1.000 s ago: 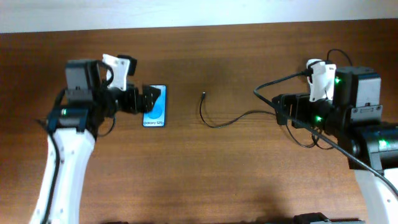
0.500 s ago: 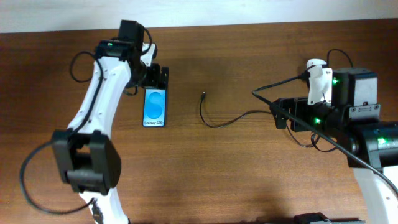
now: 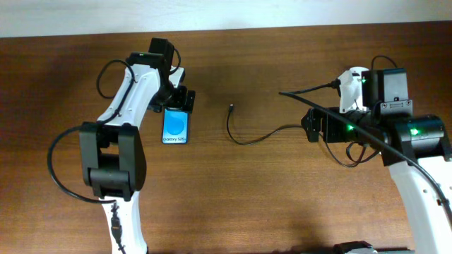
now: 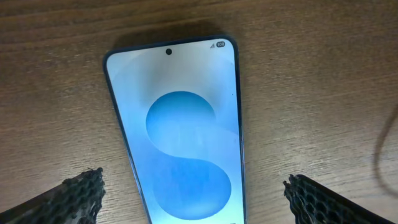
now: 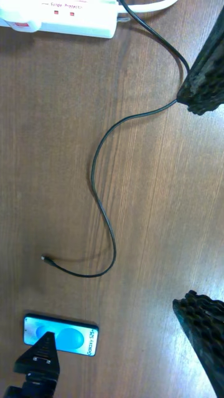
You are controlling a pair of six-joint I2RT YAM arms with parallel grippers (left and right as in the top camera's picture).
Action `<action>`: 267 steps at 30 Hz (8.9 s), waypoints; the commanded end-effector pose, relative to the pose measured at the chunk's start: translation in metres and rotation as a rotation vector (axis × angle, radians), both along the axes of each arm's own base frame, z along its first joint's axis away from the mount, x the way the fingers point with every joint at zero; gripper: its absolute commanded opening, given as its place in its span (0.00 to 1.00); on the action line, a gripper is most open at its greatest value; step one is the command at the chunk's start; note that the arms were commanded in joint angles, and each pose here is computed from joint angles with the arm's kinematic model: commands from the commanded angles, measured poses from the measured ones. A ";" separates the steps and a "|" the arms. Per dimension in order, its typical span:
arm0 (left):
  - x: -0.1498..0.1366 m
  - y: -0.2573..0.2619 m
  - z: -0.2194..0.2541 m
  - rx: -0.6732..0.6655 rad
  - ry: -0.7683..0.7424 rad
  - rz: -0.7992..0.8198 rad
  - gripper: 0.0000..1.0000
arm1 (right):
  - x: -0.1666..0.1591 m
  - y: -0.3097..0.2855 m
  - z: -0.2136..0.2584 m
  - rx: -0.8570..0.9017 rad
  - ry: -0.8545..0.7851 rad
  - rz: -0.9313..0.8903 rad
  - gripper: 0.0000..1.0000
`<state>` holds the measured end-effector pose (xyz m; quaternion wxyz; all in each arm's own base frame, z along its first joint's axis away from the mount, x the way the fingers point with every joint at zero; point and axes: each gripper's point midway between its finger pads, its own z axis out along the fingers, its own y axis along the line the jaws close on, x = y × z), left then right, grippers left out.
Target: Plug charger to phone and switch on socket
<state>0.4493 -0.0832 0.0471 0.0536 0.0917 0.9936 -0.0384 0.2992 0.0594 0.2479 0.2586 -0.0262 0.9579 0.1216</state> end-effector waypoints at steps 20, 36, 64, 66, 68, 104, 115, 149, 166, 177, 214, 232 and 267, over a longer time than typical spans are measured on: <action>-0.014 -0.001 -0.056 0.032 0.136 0.099 0.99 | 0.002 0.003 0.003 0.009 0.000 0.008 0.98; -0.022 -0.011 -0.060 0.118 0.145 0.176 0.93 | 0.001 0.003 0.003 0.008 0.005 0.008 0.98; -0.006 -0.015 -0.060 0.077 0.093 0.444 0.75 | 0.000 0.003 0.002 0.008 0.009 0.008 0.98; -0.006 -0.015 -0.060 0.076 0.091 0.444 0.74 | 0.000 0.003 0.002 0.008 0.009 0.008 0.98; -0.004 -0.015 -0.058 0.072 0.084 0.444 0.75 | 0.000 0.003 0.002 0.008 0.009 0.008 0.98; 0.017 -0.129 0.120 -0.743 0.420 0.704 0.00 | 0.039 0.018 0.018 0.340 0.016 -0.350 1.00; -0.002 -0.136 0.126 -0.753 0.574 0.797 0.00 | 0.068 0.077 -0.002 0.439 0.072 -0.201 0.89; -0.013 -0.159 0.115 -0.631 0.640 1.008 0.00 | 0.123 0.138 -0.041 0.521 0.079 -0.197 0.80; -0.015 -0.168 0.124 -0.683 0.708 1.019 0.00 | 0.119 0.169 -0.065 0.439 0.074 -0.142 0.45; -0.015 -0.168 0.124 -0.680 0.710 1.021 0.00 | 0.128 0.177 -0.077 0.435 0.061 -0.114 0.19; 0.018 -0.210 0.222 -1.300 0.274 -0.020 0.99 | 0.124 0.014 0.047 0.717 -0.089 -0.534 0.04; 0.064 -0.219 0.280 -1.425 0.208 0.098 0.76 | 0.203 0.118 0.053 1.157 -0.099 -0.701 0.04; 0.097 -0.230 0.270 -1.402 0.146 0.393 0.00 | 0.204 0.137 0.062 1.233 -0.118 -0.745 0.04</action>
